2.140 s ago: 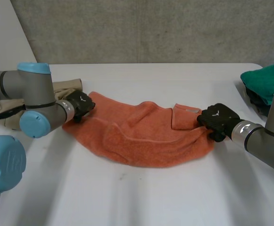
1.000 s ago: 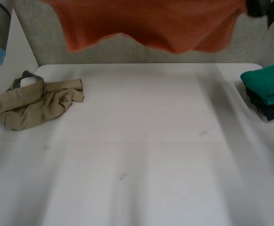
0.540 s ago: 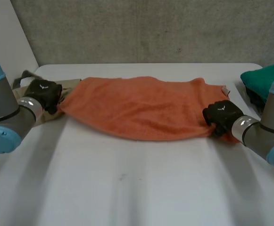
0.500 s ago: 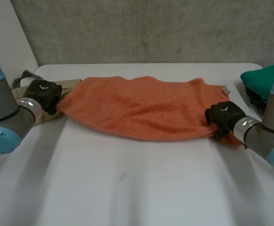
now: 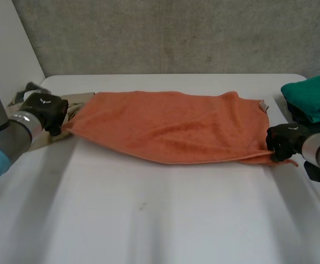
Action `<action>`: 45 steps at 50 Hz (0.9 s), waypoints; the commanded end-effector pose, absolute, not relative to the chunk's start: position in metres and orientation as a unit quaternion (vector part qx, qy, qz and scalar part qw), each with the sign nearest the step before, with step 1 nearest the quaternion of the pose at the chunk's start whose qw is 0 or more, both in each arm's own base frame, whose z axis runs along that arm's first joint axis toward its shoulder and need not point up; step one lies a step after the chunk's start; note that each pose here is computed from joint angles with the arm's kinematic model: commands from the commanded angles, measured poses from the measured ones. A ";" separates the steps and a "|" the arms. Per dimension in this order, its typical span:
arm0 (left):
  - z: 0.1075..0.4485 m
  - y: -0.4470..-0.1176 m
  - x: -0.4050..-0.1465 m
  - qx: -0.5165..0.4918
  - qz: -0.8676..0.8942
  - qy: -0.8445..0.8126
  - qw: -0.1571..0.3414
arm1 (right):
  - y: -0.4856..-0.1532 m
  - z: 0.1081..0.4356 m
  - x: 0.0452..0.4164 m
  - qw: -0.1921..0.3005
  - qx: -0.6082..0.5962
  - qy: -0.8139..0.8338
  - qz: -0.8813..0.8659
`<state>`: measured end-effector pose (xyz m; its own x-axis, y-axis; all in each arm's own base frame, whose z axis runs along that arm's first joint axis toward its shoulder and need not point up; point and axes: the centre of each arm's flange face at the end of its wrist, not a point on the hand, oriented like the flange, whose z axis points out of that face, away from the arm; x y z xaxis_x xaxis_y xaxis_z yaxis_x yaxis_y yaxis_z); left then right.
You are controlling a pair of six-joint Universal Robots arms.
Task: Fold the laundry.
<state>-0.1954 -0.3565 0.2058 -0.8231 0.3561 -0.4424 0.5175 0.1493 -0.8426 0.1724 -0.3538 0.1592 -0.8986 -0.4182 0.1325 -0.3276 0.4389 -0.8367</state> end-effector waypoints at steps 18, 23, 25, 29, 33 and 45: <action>0.197 -0.262 -0.172 0.490 -0.399 0.761 0.145 | -0.293 0.191 0.136 -0.083 -0.522 0.787 -0.317; 0.205 -0.291 -0.204 0.454 -0.454 0.753 0.144 | -0.329 0.188 0.144 -0.092 -0.464 0.783 -0.404; 0.208 -0.302 -0.213 0.439 -0.473 0.750 0.144 | -0.338 0.186 0.148 -0.093 -0.452 0.779 -0.425; 0.212 -0.330 -0.234 0.401 -0.520 0.740 0.144 | -0.358 0.180 0.155 -0.100 -0.432 0.762 -0.472; 0.215 -0.355 -0.250 0.371 -0.557 0.726 0.157 | -0.377 0.174 0.161 -0.115 -0.421 0.736 -0.517; 0.210 -0.399 -0.285 0.365 -0.600 0.684 0.199 | -0.420 0.159 0.170 -0.169 -0.403 0.693 -0.573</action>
<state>-0.2743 -0.3880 0.2131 -0.6700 0.2825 -0.6865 0.7240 0.0442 -0.6884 0.1679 -0.4078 0.1641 -0.6194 -0.3988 0.6762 -0.7460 0.0309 -0.6652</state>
